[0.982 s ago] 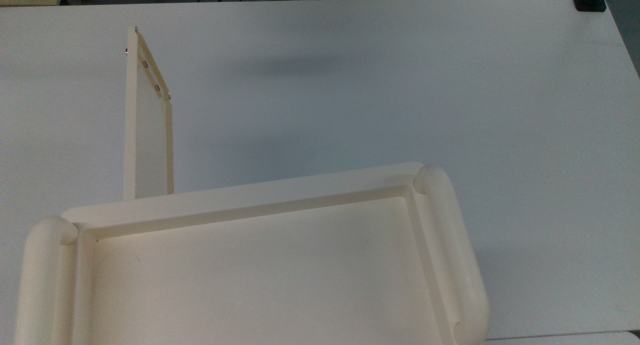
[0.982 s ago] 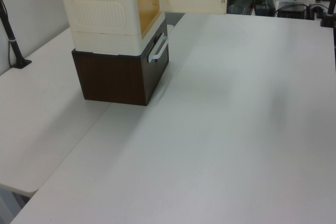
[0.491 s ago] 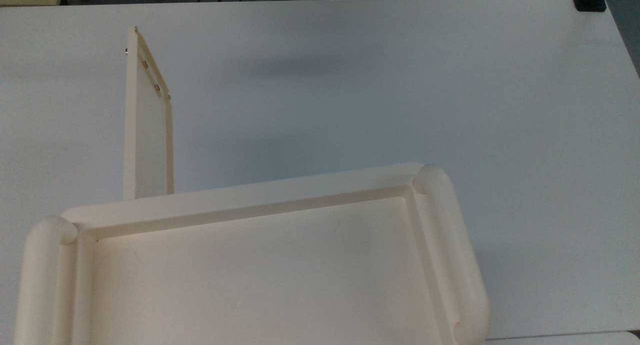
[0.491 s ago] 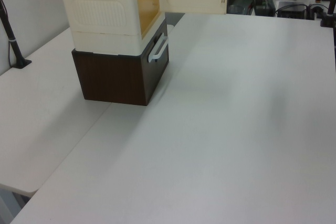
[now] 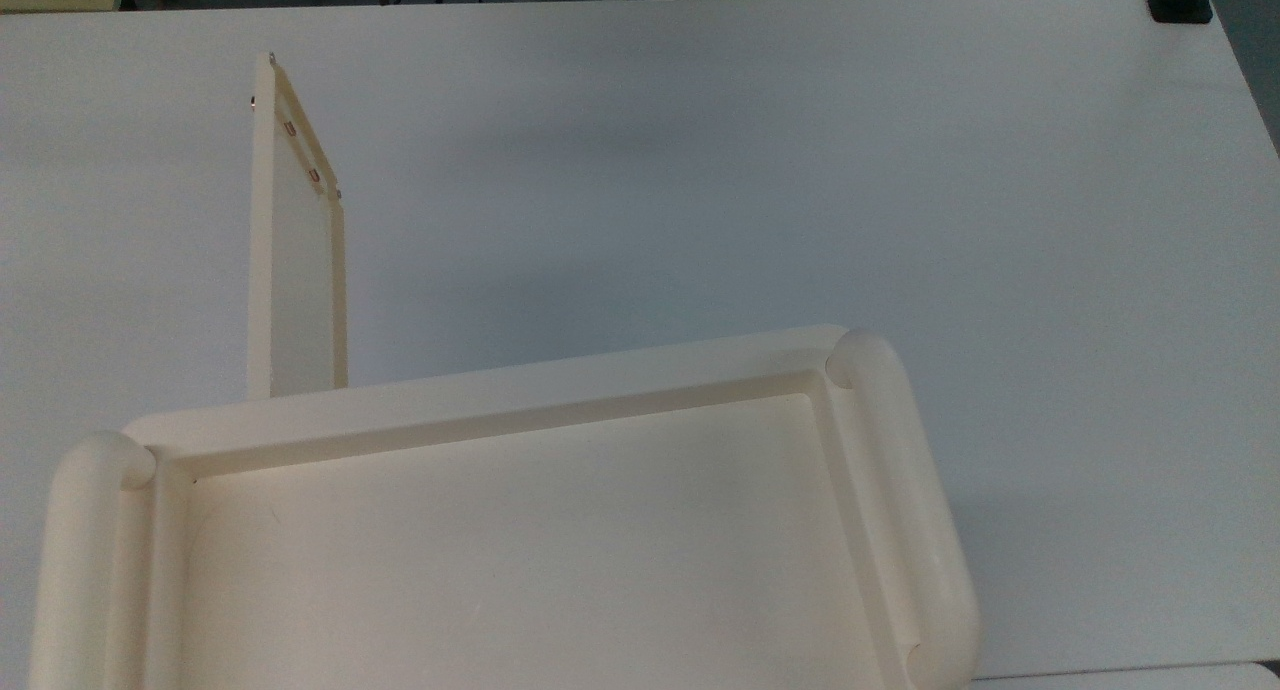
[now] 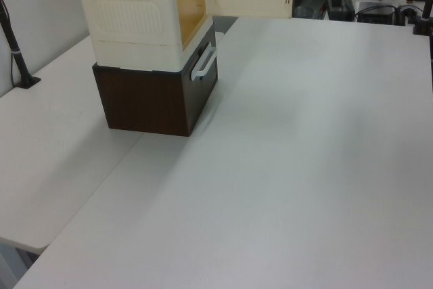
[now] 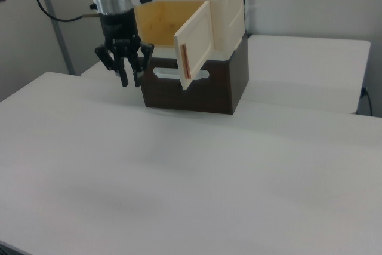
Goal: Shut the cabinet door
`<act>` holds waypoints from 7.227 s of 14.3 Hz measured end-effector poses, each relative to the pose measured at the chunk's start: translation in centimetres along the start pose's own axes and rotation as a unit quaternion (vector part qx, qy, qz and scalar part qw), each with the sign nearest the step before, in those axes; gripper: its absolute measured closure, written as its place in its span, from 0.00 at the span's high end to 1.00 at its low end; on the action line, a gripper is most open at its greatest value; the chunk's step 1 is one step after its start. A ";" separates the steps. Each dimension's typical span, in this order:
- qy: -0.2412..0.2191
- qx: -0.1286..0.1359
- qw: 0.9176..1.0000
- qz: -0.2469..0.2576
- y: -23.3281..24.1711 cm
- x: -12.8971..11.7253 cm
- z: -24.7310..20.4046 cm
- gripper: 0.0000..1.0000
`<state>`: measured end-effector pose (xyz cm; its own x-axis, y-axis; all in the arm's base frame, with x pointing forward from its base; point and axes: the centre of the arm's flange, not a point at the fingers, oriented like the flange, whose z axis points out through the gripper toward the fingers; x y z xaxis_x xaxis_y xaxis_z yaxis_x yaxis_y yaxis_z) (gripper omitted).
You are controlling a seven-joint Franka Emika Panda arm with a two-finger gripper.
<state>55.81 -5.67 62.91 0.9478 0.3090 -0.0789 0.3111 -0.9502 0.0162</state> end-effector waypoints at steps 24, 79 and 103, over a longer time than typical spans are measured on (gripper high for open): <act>0.156 -0.182 0.937 -0.253 11.7 4.7 1.5 0.01; 0.380 -0.066 0.920 0.063 -9.9 20.0 2.9 0.01; 0.058 0.027 0.972 0.225 -4.1 2.8 1.7 1.00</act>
<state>57.05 -1.01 60.96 0.9896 -0.1393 0.0365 -0.1382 -0.9899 -0.0300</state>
